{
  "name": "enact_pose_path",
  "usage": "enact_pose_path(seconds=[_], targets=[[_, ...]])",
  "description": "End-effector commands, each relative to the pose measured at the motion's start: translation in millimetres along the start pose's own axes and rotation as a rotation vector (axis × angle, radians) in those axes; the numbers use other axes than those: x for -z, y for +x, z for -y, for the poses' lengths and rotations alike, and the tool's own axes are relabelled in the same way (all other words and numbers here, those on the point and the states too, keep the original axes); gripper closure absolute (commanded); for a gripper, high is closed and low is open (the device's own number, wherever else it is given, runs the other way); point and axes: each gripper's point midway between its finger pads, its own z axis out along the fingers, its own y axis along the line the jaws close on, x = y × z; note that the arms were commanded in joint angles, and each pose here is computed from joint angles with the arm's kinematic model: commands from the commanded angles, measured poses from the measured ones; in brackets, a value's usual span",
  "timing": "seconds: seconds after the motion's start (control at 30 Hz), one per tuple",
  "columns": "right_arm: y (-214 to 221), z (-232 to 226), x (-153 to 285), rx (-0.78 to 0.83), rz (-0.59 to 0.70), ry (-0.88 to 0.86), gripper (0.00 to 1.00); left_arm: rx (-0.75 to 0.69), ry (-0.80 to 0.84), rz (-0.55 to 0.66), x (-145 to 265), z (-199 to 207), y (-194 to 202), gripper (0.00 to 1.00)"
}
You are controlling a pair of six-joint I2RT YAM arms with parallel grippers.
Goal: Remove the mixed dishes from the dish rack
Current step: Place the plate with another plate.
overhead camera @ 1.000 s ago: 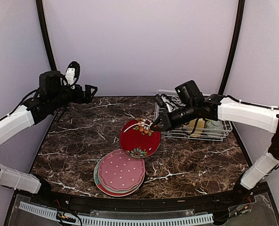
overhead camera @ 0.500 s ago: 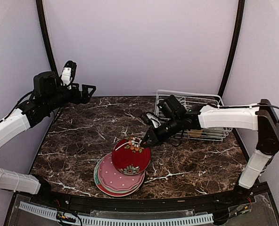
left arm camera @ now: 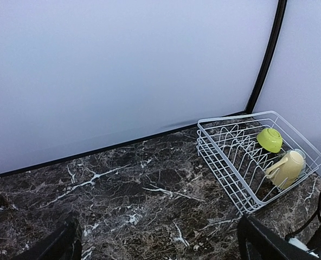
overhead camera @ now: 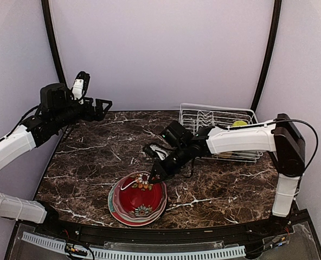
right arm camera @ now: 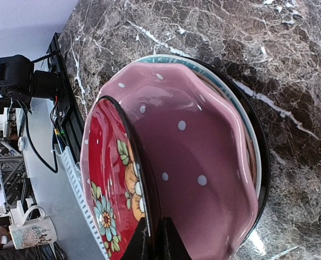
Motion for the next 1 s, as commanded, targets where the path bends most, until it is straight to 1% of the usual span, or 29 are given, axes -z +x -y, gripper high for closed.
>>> enact_pose_path(seconds=[0.0, 0.23, 0.33, 0.4, 0.5, 0.67, 0.9, 0.97], targets=[[-6, -7, -4, 0.042, 0.005, 0.013, 0.86, 0.014, 0.014, -0.009, -2, 0, 6, 0.01], [-8, 1, 4, 0.067, 0.028, 0.092, 0.61, 0.015, 0.015, -0.017, -4, 0, 9, 0.01], [-9, 2, 9, 0.084, 0.039, 0.117, 0.52, 0.013, 0.015, -0.02, -5, 0, 10, 0.01], [-11, 2, 13, 0.094, 0.049, 0.13, 0.48, 0.014, 0.015, -0.023, -6, 0, 11, 0.01], [-14, 1, 18, 0.114, 0.067, 0.144, 0.43, 0.014, 0.014, -0.031, -8, -1, 13, 0.01], [-24, -5, 34, 0.147, 0.118, 0.173, 0.39, 0.017, 0.017, -0.041, -11, 0, 16, 0.01], [-35, -8, 67, 0.19, 0.205, 0.229, 0.32, 0.019, 0.021, -0.04, -11, 0, 16, 0.01], [-39, -3, 80, 0.193, 0.235, 0.26, 0.3, 0.018, 0.022, -0.04, -11, 0, 16, 0.01]])
